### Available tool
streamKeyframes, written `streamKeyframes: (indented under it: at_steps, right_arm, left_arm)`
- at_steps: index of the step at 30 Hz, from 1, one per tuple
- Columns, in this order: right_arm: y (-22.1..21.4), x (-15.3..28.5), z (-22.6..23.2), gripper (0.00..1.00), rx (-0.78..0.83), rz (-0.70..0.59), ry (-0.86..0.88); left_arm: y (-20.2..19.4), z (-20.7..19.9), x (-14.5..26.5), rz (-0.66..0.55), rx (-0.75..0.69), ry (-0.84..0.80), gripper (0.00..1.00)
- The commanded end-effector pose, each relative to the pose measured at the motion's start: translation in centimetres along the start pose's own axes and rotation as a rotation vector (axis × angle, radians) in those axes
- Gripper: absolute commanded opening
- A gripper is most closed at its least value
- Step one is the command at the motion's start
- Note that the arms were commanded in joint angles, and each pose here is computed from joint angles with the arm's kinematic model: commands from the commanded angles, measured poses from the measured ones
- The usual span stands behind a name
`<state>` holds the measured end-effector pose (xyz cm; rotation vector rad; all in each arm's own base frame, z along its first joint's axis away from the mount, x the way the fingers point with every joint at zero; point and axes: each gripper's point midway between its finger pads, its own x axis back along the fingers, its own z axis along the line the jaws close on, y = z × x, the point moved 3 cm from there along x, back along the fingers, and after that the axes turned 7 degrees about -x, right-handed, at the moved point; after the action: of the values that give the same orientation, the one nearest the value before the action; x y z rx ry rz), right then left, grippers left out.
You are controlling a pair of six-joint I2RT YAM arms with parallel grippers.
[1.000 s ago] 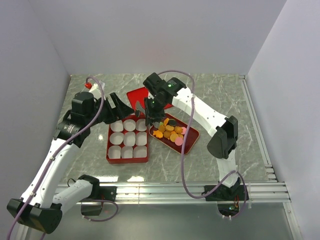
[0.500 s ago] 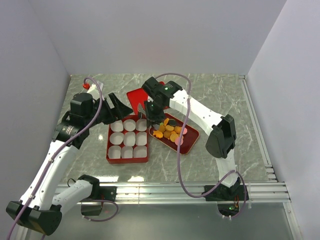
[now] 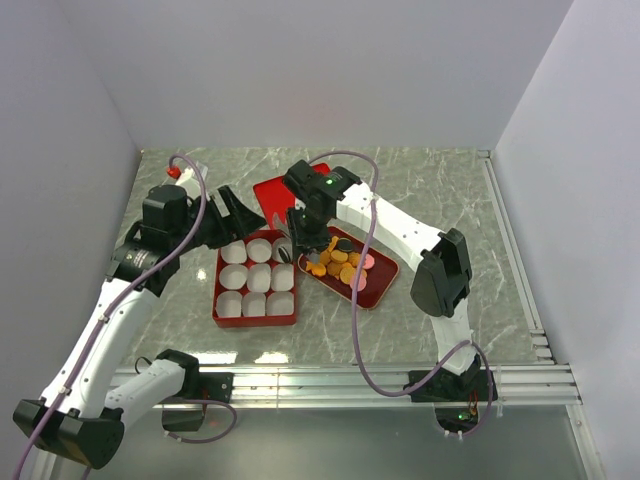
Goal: Pack the cookies
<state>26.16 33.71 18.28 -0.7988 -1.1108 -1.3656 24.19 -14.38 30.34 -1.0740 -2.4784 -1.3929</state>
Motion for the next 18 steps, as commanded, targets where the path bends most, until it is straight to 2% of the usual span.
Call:
streamKeyframes:
  at_steps: [1, 10, 14, 18]
  right_arm:
    - [0.5, 1.1, 0.6, 0.45, 0.024, -0.056, 0.021]
    - [1.7, 3.8, 0.0, 0.45, 0.015, -0.121, 0.005]
    - [1.8, 5.7, -1.8, 0.45, -0.006, -0.165, -0.015]
    - [0.0, 7.6, -4.7, 0.45, -0.037, -0.197, -0.044]
  left_arm:
    - [0.3, -0.2, 0.0, -0.015, -0.02, -0.01, 0.84]
    - [0.3, -0.1, -0.1, -0.012, -0.016, -0.007, 0.83]
    - [0.4, -0.1, -0.2, -0.015, -0.019, -0.001, 0.84]
    - [0.3, 0.1, -0.3, -0.012, -0.018, 0.001, 0.84]
